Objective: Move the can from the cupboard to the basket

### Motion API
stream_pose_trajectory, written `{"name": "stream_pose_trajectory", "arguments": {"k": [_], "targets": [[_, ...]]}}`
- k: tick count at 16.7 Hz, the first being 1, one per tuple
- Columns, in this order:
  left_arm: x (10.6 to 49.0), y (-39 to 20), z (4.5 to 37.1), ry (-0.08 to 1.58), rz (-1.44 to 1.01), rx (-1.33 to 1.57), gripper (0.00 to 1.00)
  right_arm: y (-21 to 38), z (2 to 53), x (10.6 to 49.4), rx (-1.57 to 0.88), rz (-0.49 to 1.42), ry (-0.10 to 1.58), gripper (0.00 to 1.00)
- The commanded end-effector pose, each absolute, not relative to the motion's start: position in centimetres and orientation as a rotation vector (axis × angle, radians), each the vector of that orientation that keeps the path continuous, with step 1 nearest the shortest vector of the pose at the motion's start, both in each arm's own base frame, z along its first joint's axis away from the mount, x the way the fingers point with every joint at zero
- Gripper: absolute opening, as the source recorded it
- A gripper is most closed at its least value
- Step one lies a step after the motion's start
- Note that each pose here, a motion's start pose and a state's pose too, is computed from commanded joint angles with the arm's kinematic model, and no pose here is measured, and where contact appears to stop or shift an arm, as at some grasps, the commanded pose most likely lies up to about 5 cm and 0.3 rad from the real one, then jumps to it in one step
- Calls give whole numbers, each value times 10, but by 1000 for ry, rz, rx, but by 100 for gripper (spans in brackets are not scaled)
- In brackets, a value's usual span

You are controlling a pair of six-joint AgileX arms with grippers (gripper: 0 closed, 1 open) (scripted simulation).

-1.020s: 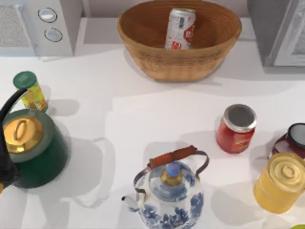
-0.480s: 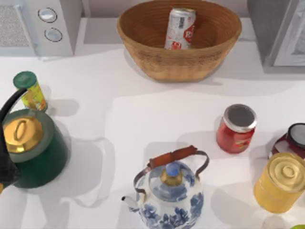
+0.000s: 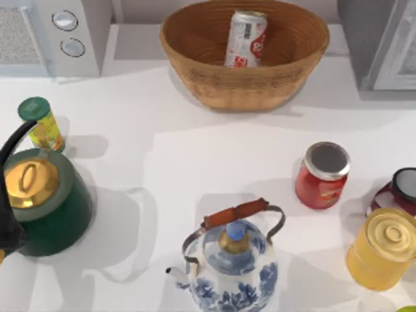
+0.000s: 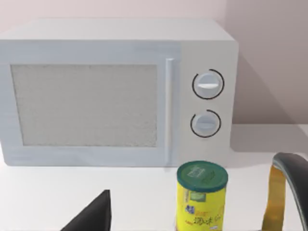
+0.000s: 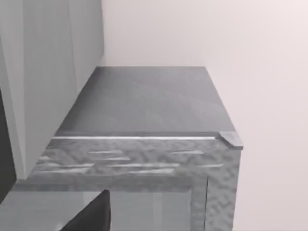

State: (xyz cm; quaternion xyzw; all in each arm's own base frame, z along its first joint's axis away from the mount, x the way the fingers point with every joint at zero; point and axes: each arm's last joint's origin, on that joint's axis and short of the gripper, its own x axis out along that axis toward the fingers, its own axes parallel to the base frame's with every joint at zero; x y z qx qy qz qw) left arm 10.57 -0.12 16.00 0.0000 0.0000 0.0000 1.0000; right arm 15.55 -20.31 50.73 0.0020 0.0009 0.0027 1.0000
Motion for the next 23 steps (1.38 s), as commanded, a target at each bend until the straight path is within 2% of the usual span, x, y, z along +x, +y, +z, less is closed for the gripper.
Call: {"name": "stream_pose_trajectory", "arguments": {"k": [8,12,19,23], "targets": [[106,-1,160,0,0,0,100,-200,510,156,2,5,1,100],[106,-1,160,0,0,0,100,-182,510,185,-6,22,4,100],[106,-1,160,0,0,0,100,-80,501,264,-31,51,53,100],[106,-1,160,0,0,0,100,9,502,272,-54,36,55,100]]}}
